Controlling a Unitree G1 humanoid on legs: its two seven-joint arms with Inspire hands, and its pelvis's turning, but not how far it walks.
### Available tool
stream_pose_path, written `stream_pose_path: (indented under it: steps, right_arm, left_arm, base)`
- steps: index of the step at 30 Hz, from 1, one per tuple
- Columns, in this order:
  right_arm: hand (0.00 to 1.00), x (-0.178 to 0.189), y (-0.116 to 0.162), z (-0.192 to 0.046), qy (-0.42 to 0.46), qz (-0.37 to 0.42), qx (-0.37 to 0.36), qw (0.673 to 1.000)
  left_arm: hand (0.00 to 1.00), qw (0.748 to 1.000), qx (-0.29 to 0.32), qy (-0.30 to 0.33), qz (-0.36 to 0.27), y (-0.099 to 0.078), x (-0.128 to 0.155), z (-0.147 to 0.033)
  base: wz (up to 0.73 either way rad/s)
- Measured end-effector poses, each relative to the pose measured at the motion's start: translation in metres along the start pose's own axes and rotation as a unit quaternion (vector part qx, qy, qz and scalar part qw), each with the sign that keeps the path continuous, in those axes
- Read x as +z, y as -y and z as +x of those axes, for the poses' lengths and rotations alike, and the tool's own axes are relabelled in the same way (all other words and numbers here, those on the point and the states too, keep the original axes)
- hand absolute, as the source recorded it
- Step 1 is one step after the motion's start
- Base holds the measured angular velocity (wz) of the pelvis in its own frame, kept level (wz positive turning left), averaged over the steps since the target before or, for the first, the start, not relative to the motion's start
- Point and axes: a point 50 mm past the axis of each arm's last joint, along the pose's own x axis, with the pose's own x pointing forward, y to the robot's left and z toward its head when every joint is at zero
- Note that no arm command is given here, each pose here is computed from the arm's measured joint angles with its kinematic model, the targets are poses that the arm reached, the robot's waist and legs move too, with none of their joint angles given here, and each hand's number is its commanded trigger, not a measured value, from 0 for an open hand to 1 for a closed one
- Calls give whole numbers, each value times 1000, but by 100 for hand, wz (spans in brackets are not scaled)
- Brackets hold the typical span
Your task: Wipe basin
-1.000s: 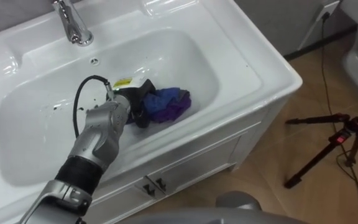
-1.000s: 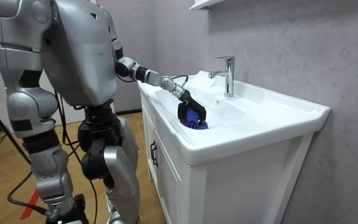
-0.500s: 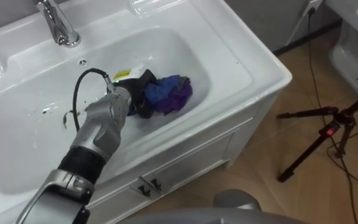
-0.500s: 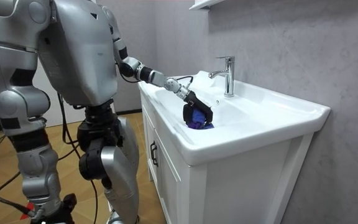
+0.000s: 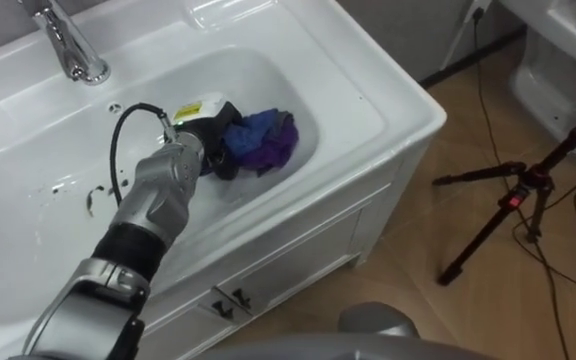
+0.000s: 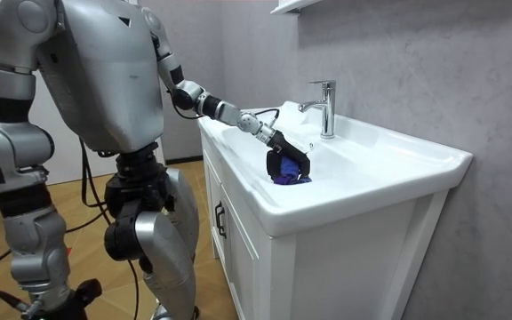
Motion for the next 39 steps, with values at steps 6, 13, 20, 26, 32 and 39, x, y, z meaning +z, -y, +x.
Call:
stream_pose_path:
  steps: [6, 13, 20, 26, 32, 39]
  right_arm:
    - [0, -4, -1, -1, 0, -21, -8, 1000]
    - [0, -6, 3, -1, -1, -15, -17, 1000]
    - [0, 6, 13, -3, 22, -18, -41, 999]
    - [0, 9, 14, -3, 25, -21, -43, 999]
    - [0, 5, 17, -4, 18, -2, -51, 999]
    - [0, 3, 26, -5, 16, 12, -66, 998]
  left_arm:
    - [100, 1000, 1, -19, -15, 1, -13, 1]
    - [100, 999, -1, -47, -11, 9, -28, 1]
    - [100, 997, -5, -70, 41, 13, -42, -1]
    - [100, 990, 1, -118, 70, 26, -70, -14]
    - [100, 978, -17, -176, 107, 27, -101, -26]
    - [100, 954, -30, -233, 185, 22, -142, -48]
  base:
    - [-16]
    - [-11]
    - [-2]
    - [2]
    - [2]
    - [2]
